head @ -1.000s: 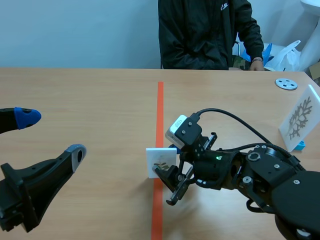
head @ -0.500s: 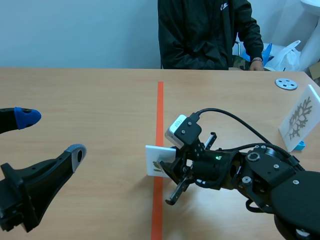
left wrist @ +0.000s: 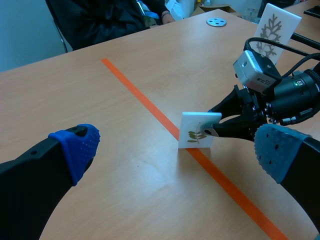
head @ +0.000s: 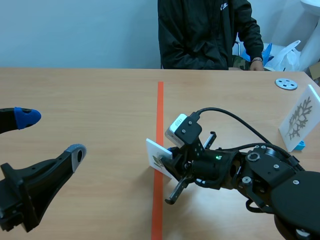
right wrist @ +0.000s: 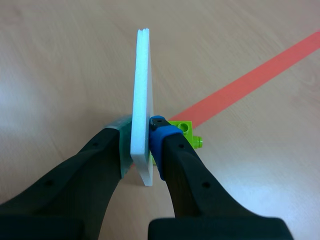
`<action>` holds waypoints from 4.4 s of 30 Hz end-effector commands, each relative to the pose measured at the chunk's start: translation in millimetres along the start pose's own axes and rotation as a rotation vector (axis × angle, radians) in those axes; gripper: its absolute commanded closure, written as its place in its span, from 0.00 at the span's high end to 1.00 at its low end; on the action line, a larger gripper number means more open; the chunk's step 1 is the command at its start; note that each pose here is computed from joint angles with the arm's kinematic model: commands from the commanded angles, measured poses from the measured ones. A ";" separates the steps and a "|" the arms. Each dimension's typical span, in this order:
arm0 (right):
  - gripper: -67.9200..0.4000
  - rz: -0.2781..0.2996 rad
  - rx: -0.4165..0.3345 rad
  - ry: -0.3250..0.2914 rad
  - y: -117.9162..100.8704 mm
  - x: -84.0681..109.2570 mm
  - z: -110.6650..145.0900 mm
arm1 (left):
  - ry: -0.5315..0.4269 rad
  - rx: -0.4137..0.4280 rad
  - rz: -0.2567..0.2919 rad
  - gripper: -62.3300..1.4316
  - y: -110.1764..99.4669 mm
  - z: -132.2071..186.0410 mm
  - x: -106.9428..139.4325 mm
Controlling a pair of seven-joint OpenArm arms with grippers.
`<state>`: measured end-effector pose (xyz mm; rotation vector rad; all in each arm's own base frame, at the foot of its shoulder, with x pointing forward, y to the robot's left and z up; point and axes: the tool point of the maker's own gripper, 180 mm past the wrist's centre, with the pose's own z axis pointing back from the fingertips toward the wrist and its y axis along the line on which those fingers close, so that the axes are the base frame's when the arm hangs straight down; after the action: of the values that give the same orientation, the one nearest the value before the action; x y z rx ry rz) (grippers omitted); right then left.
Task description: Sort the leaf by its shape. The table is split by an orange tape line. A compound leaf with several leaflets goes to the left side, a simple leaf with one blade goes to the right side. Return to the home posture when a red brick is placed on the table.
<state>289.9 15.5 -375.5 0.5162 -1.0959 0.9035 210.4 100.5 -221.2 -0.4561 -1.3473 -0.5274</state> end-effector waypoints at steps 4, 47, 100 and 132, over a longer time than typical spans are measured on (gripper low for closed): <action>0.02 0.032 -0.038 -0.073 -16.2 26.6 5.1 | -0.029 -0.007 0.005 1.00 -2.6 -1.0 7.2; 0.02 -0.434 -0.841 -0.031 -161.9 -75.3 224.1 | -0.033 -0.006 0.005 1.00 -2.6 -1.0 7.9; 1.00 -0.254 -0.642 -0.119 -135.6 25.9 246.8 | -0.033 -0.006 0.005 1.00 -2.6 -1.0 7.9; 1.00 -0.242 -0.312 -0.134 -41.2 77.4 167.5 | 0.017 -0.005 0.005 1.00 -2.4 -1.0 -1.0</action>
<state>242.0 -100.2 -244.1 0.4490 -1.2030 0.4900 209.4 101.2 -227.7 -0.4447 -1.3123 -0.5331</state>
